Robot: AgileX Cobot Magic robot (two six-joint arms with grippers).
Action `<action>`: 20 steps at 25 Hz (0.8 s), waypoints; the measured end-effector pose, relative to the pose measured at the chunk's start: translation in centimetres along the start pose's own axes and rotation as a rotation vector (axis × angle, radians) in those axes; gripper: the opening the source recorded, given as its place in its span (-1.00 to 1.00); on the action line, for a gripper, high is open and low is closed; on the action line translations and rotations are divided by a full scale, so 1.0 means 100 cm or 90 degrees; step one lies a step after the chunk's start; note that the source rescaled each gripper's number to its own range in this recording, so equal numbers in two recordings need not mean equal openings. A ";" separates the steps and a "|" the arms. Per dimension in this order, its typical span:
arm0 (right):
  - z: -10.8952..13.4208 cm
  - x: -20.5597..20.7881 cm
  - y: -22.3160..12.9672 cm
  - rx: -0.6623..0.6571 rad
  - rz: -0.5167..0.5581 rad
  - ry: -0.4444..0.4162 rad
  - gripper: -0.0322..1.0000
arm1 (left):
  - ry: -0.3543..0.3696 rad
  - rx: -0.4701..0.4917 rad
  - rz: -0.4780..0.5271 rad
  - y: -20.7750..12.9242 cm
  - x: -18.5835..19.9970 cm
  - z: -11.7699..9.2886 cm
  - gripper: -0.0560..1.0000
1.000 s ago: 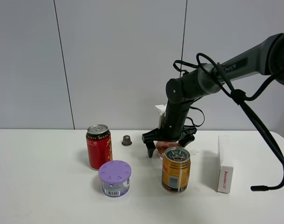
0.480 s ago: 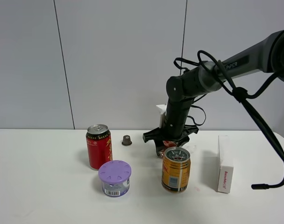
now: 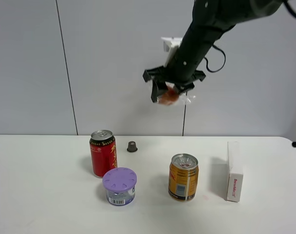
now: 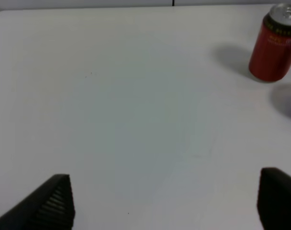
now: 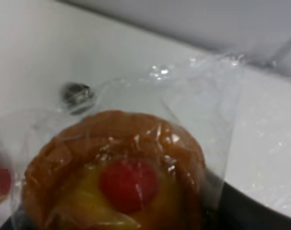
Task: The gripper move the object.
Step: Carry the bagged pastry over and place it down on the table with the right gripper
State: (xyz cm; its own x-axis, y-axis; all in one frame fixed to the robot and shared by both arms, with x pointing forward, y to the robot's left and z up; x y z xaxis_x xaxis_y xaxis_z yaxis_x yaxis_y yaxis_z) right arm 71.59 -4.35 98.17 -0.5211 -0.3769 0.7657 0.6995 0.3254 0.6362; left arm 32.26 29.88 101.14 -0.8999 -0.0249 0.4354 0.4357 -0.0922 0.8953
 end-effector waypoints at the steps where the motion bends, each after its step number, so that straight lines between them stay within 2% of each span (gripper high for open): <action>1: 0.012 0.012 0.008 0.027 -0.021 0.018 -0.94 | 0.000 0.000 0.000 0.000 0.000 0.000 1.00; 5: 0.074 0.042 0.025 0.127 -0.080 0.093 -0.94 | 0.000 0.000 0.000 0.000 0.000 0.000 1.00; 12: 0.179 0.055 0.037 0.241 -0.117 0.186 -0.94 | 0.000 0.000 0.000 0.000 0.000 0.000 1.00; 17: 0.242 0.037 0.017 0.346 -0.086 0.241 -0.94 | 0.000 0.000 0.000 0.000 0.000 0.000 1.00; 20: 0.267 0.016 -0.007 0.411 -0.047 0.264 -0.94 | 0.000 0.000 0.000 0.000 0.000 0.000 1.00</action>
State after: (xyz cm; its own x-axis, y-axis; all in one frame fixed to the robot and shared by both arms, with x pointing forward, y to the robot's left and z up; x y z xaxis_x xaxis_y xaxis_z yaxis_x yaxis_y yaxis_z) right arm 57.19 17.93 101.45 -0.2399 -0.6702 0.7024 0.1798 0.6803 0.7105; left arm 32.26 29.88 101.14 -0.8999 -0.0249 0.4354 0.4357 -0.0922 0.8953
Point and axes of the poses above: a point on each arm's last joint axis where the gripper is mounted, x pointing back along that axis away from the gripper, z along the wrist's bending axis when the last joint is at zero, y = z × x, the point moved 10 cm from there along -x, pointing out along that axis toward the gripper, and after that the axes turned 6 degrees about -x, right-handed, at the moved point
